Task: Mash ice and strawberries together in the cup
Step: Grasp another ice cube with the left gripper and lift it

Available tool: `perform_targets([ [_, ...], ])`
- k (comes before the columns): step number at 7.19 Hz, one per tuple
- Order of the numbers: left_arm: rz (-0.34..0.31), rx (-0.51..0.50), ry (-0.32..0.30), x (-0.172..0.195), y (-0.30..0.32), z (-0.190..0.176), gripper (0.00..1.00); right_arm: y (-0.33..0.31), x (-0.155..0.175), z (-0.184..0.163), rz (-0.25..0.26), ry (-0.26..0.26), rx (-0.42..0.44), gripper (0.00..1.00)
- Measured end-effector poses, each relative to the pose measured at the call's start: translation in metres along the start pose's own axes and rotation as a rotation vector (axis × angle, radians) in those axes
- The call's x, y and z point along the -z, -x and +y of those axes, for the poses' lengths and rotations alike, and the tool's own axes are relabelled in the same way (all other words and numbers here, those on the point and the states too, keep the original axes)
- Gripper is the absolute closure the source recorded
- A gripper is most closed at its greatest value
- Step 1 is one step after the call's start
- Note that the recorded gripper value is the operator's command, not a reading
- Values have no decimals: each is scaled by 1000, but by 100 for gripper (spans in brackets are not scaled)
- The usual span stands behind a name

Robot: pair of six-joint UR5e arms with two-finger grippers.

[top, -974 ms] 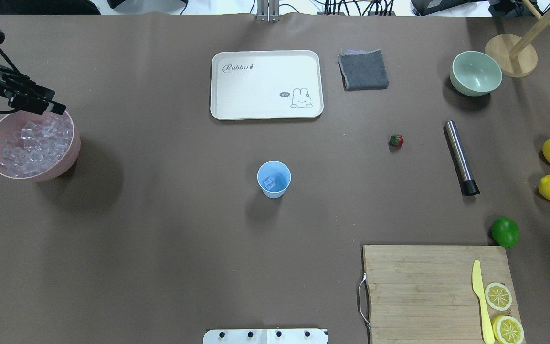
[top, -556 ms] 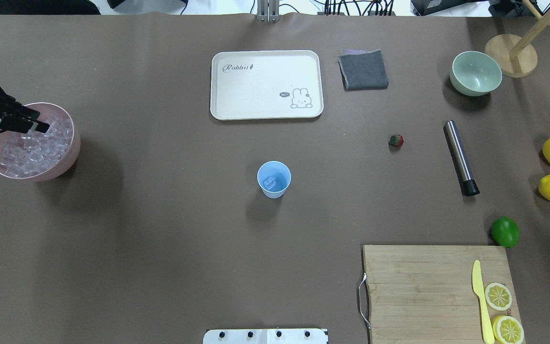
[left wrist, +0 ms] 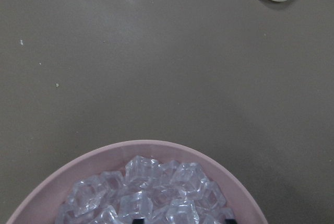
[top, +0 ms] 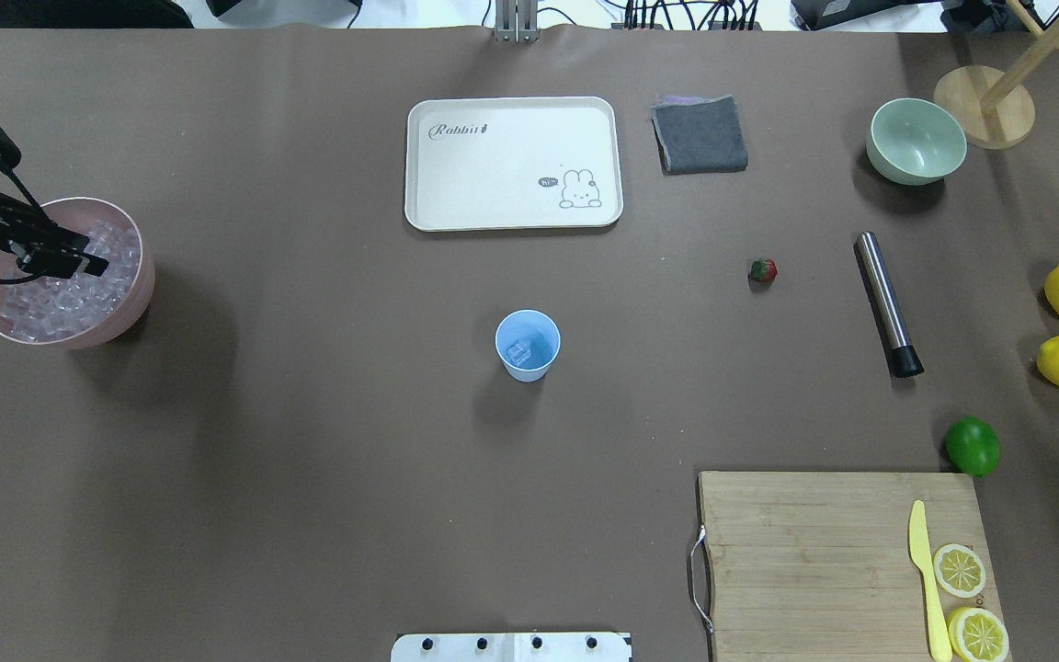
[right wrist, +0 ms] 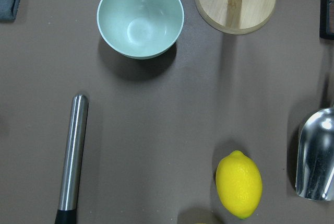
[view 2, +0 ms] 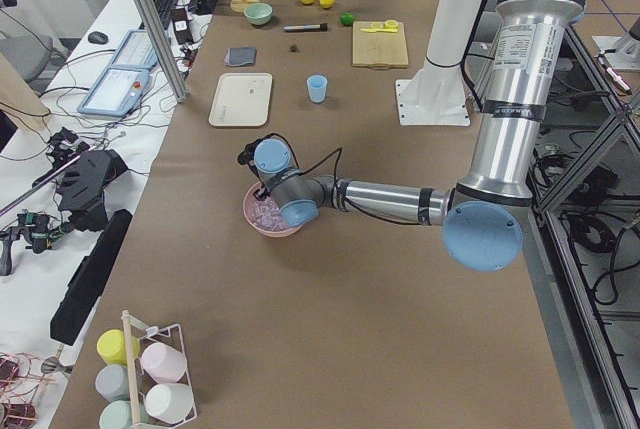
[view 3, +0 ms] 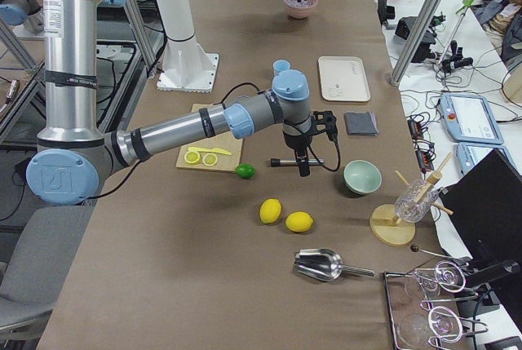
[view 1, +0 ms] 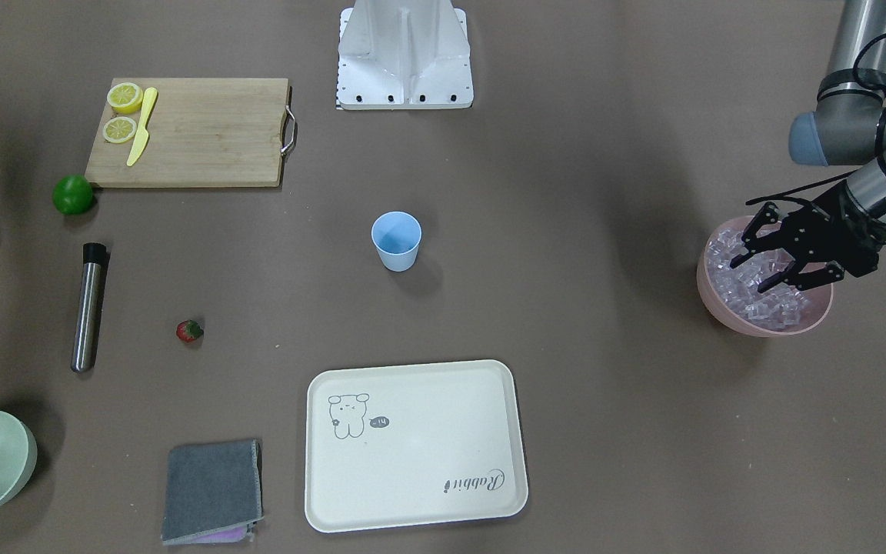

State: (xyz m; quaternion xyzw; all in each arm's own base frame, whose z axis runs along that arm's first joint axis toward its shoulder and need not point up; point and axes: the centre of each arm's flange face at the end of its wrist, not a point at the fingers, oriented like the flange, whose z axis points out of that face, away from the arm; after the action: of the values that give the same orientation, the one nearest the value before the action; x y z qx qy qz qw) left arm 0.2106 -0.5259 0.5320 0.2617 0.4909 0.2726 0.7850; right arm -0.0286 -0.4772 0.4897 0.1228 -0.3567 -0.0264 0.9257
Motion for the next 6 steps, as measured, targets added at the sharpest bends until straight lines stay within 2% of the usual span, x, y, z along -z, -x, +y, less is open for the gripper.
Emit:
perform_targets([
  [3, 1, -7, 22, -17, -6, 7, 41, 2, 1, -3, 2, -5, 5, 0],
  [4, 3, -6, 25, -17, -6, 10, 53, 3, 1, -3, 2, -6, 6, 0],
  [5, 5, -5, 28, -17, -6, 13, 85, 3, 2, -3, 1, -7, 7, 0],
  [6, 6, -4, 30, -16, -5, 16, 100, 3, 2, -2, 0, -6, 6, 0],
])
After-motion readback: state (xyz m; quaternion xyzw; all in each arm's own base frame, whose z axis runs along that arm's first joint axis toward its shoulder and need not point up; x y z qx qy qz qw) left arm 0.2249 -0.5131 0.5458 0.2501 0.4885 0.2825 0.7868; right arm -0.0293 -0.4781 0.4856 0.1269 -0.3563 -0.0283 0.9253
